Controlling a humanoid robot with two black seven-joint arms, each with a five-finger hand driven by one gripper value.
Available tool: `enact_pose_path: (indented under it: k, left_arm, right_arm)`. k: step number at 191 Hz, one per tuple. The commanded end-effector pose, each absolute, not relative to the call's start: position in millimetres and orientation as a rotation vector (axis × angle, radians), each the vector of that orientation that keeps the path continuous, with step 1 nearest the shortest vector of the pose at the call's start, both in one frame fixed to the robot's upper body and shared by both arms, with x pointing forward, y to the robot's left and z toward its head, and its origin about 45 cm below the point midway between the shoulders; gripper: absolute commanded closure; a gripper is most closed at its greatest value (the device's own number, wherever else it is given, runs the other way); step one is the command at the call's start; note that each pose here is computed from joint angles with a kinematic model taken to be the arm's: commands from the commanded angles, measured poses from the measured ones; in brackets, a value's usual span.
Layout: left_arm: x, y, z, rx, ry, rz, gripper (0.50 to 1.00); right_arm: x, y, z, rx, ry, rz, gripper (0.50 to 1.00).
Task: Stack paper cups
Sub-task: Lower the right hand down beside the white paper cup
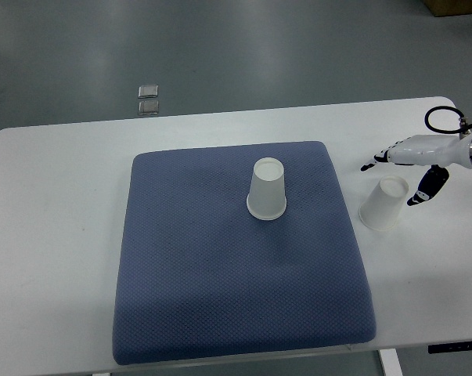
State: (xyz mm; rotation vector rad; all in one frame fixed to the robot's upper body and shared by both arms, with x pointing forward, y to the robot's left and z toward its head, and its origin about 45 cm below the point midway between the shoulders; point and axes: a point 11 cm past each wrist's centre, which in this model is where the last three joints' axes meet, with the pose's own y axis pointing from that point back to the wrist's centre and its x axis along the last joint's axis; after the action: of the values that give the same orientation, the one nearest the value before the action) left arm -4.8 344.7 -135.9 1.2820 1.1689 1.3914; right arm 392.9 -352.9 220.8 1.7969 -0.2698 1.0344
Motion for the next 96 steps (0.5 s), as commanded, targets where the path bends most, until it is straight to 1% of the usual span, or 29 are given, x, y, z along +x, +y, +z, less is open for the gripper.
enact_pose_path:
  k: [1,14,34,76,87,96]
  left_arm:
    - [-5.0,344.9,-135.9,1.283,1.169,1.392,0.500]
    - [-4.9,344.4,-136.0,1.281,1.170,1.391,0.500]
    - [-4.9,344.4,-136.0,1.281,1.170,1.391,0.500]
    - [-4.1,344.9,-135.9,1.281,1.168,1.392,0.500]
    - [-4.0,344.3,-135.9,1.280,1.168,1.391,0.500]
    - [-4.9,344.4,-136.0,1.281,1.170,1.391,0.500]
  right_arm:
    - [389.5,-354.3,207.1,1.789,-0.257,1.029,0.595]
    - [387.7,-358.8,200.6,1.782,-0.263,1.022,0.595]
    - [386.8,-355.0,186.8,1.781,-0.257,1.032,0.597]
    - [388.8,-355.9,186.5,1.770,-0.269,1.050,0.605]
    - [388.8,-355.9,186.5,1.770,-0.269,1.050,0.611]
    - [388.2,-355.9,185.9,1.772,-0.268,1.048,0.626]
